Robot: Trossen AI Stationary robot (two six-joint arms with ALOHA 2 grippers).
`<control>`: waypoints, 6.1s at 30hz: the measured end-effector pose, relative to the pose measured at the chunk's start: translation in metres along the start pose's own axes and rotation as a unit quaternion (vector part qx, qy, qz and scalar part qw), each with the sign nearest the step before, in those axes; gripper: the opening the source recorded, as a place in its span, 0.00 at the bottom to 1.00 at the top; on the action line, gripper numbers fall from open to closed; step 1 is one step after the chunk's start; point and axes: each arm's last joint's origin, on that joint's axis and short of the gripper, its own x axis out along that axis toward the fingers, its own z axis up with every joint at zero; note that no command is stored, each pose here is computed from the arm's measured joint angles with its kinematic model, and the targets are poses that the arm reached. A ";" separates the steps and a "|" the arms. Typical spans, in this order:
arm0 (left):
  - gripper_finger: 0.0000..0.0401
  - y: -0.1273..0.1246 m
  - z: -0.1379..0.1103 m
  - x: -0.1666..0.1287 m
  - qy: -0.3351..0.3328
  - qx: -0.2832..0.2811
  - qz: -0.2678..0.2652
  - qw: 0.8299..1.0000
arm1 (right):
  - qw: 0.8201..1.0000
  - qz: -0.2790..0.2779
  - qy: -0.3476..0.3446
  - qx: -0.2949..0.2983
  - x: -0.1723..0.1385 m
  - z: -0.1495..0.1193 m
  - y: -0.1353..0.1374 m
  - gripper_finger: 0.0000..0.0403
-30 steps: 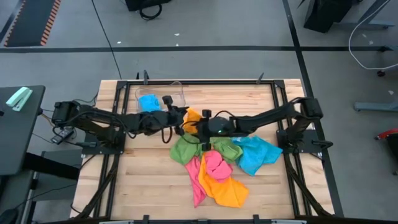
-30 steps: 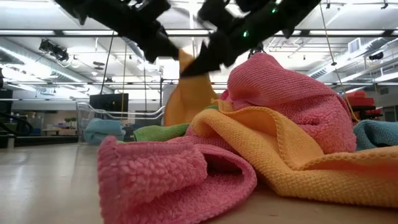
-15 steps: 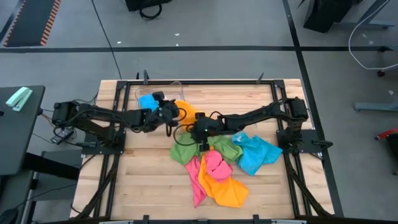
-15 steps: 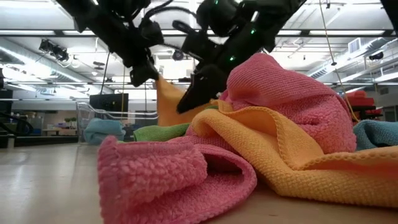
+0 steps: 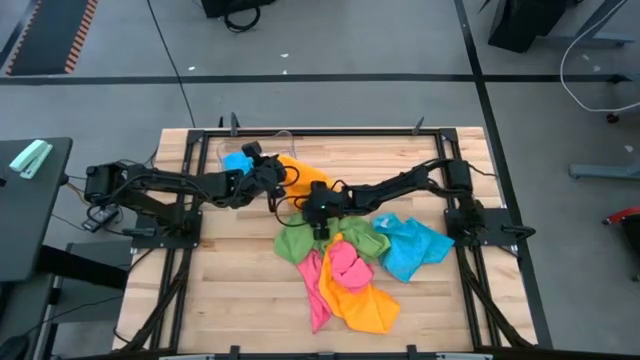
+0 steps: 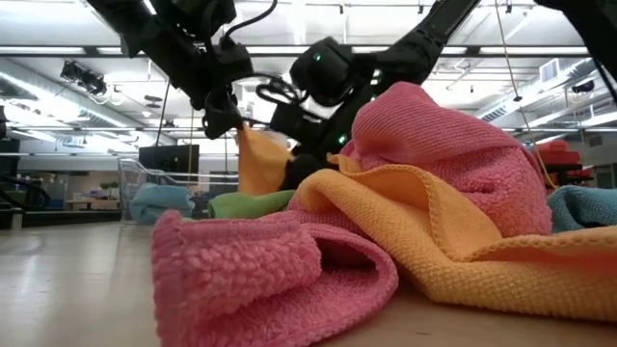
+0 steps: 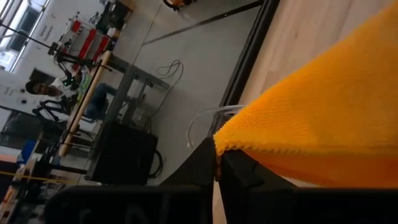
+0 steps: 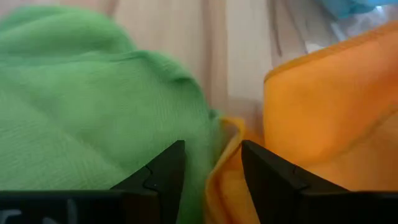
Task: Fold microfiber towels
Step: Fold the top orange microfiber towel
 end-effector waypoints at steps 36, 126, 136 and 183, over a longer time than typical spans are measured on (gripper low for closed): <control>0.08 -0.002 -0.003 0.000 0.009 -0.008 -0.016 1.000 | 0.998 -0.028 -0.016 0.049 -0.017 0.010 -0.019 0.10; 0.04 -0.009 -0.004 -0.001 -0.018 -0.009 -0.123 0.992 | 0.994 0.096 -0.041 0.017 0.009 0.025 -0.047 0.30; 0.07 -0.009 -0.004 -0.001 -0.017 -0.011 -0.123 0.992 | 0.994 0.094 -0.038 0.025 0.004 0.027 -0.051 0.31; 0.04 -0.009 -0.005 -0.001 -0.013 -0.017 -0.125 0.992 | 0.995 0.090 -0.002 0.034 -0.023 0.030 -0.065 0.31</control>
